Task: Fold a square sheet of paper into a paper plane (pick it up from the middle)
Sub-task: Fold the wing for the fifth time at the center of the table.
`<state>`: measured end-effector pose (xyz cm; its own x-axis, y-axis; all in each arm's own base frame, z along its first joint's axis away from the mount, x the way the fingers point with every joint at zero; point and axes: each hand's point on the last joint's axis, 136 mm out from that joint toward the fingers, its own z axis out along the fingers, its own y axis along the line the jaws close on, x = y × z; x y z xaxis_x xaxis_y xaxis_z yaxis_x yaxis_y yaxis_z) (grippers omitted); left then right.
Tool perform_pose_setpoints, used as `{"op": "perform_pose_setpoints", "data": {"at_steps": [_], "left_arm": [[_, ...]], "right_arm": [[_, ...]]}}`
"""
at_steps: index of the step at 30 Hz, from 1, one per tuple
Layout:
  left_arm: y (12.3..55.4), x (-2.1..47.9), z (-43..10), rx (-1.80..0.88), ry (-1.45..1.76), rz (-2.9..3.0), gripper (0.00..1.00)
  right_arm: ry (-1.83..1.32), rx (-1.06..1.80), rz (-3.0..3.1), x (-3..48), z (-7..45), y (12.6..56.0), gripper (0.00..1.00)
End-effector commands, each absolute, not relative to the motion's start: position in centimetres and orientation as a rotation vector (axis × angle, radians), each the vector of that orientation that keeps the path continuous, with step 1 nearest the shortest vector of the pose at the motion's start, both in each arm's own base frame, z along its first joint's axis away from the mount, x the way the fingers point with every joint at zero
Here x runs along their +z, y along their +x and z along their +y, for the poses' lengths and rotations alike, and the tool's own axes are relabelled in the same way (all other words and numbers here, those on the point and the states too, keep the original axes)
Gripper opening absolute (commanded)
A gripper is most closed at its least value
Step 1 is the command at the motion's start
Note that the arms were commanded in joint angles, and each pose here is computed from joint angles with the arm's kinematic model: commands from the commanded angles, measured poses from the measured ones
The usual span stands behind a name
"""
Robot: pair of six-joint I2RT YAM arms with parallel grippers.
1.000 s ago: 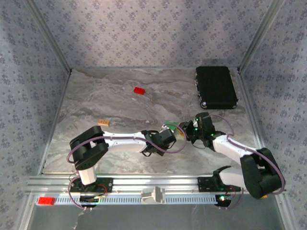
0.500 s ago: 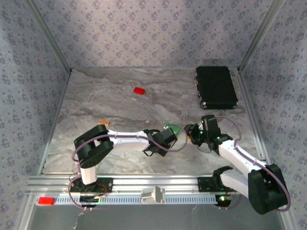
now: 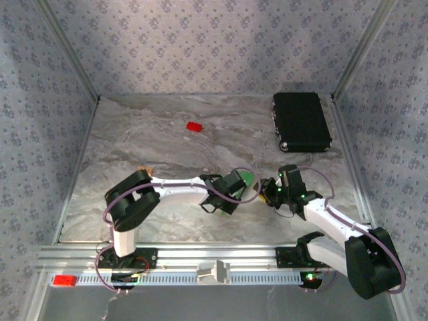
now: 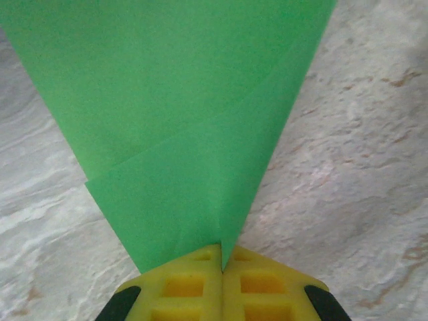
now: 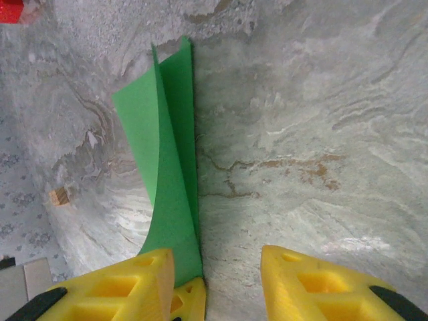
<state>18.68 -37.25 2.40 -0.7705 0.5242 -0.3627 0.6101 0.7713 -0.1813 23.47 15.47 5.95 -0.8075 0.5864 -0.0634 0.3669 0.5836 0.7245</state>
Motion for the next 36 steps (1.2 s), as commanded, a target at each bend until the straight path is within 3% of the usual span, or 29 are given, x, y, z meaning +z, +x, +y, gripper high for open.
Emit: {"op": "perform_pose_setpoints", "data": {"at_steps": [1,13,36], "left_arm": [[17.6,1.8,-38.3,-0.606,0.892,2.726,0.00],[17.7,2.5,-39.4,-1.129,0.748,2.746,0.00],[18.7,3.2,-38.7,-1.513,0.472,2.694,0.00]], "right_arm": [[0.719,1.036,2.512,5.8,15.7,23.6,0.39],[0.481,1.003,2.463,6.6,17.2,24.1,0.33],[0.193,1.231,2.511,7.0,22.6,25.6,0.23]]}}
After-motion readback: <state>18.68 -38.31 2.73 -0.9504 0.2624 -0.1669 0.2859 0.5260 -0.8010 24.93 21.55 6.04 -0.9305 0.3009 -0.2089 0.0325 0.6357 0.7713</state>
